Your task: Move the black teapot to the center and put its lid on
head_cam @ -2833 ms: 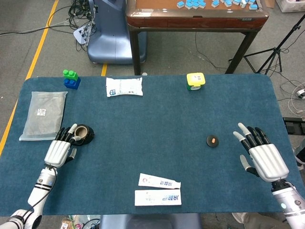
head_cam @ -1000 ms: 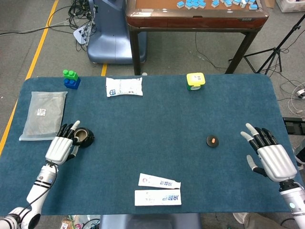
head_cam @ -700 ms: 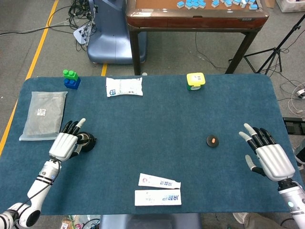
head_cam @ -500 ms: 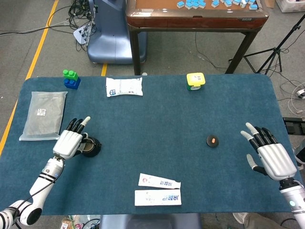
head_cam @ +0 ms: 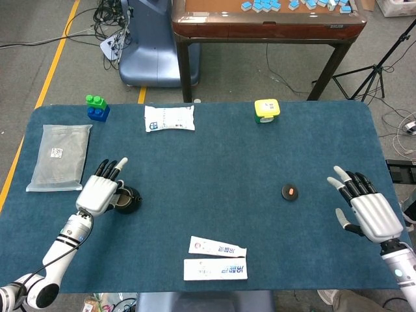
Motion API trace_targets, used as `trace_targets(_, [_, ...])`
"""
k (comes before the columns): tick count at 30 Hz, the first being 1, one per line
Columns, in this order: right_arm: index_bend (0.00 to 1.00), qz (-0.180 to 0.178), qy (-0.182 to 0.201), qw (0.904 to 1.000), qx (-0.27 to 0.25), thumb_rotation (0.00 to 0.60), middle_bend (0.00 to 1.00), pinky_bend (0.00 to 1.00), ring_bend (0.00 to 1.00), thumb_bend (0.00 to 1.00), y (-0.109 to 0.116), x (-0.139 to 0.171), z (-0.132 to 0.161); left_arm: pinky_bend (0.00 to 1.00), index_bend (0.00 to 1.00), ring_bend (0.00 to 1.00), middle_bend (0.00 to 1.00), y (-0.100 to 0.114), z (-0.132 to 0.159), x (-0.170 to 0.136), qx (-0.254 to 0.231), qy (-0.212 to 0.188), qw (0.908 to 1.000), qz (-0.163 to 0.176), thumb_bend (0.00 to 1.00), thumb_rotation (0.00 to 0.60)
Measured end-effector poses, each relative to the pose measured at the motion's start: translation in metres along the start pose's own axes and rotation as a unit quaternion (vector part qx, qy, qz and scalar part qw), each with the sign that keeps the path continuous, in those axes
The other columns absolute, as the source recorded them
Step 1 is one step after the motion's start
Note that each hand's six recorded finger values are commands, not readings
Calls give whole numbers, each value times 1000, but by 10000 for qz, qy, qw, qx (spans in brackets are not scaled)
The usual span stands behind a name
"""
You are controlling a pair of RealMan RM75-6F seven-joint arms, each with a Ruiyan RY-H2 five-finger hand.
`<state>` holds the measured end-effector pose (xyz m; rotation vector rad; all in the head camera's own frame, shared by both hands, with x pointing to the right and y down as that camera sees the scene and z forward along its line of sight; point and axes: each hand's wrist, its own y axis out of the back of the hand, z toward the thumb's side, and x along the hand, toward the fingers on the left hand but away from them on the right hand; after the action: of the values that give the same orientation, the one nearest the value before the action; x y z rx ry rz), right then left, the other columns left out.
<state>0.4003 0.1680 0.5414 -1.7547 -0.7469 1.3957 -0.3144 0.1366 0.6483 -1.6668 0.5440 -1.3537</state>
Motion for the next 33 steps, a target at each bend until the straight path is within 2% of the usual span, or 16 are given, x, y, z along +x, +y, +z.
trace_targets(15, [117, 107, 279, 9995, -68, 600, 0, 0, 0, 516, -2, -8, -1, 0, 667, 0, 0, 14, 25, -11, 402, 40, 9992, 61, 511, 600])
trace_targets(25, [117, 104, 463, 9987, -208, 600, 0, 0, 0, 517, 2, -11, -8, 0, 667, 0, 0, 27, 54, -18, 698, 74, 9974, 174, 511, 600])
trace_targets(33, [117, 122, 575, 9977, -345, 600, 0, 0, 0, 517, 6, -10, -18, 0, 664, 0, 0, 26, 83, -21, 815, 55, 9965, 158, 511, 600])
